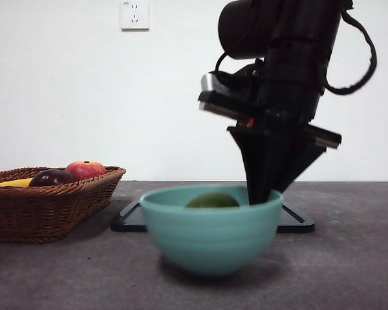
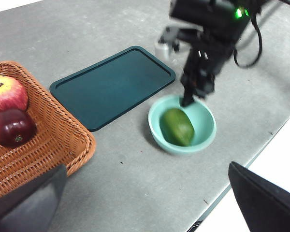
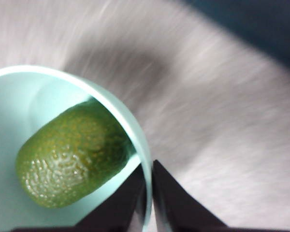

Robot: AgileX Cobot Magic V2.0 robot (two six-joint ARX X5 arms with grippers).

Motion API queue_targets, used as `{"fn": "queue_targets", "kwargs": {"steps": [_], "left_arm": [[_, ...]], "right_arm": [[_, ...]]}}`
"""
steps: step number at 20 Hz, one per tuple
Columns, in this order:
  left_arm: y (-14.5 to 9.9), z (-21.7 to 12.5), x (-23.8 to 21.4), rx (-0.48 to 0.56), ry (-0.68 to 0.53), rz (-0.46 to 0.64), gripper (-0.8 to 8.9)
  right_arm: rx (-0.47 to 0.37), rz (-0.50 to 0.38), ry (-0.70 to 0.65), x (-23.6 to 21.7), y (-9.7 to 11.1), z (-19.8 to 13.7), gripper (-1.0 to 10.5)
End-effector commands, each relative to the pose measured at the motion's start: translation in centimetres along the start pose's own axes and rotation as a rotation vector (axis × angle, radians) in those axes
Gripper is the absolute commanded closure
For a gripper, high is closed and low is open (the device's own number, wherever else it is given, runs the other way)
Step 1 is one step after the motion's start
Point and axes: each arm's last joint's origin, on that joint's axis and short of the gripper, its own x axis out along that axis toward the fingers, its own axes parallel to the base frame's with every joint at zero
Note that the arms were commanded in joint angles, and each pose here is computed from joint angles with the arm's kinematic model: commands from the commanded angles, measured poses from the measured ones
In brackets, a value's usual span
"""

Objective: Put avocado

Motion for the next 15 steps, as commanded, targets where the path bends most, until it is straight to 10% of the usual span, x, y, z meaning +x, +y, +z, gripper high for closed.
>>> {"fn": "queue_targets", "kwargs": {"steps": [1,15], "left_arm": [[-0.1,0.3,-0.2,0.012,-0.019,-0.008,1.92],[-0.1,0.3,-0.2,0.012,-0.019,-0.008,1.92]], "right_arm": [[0.029,-0.009,-0.005,-0.6,-0.4,2.0,9.4],[0.118,-0.050,-0.103,0.8,-5.9,13.6,9.4]]}}
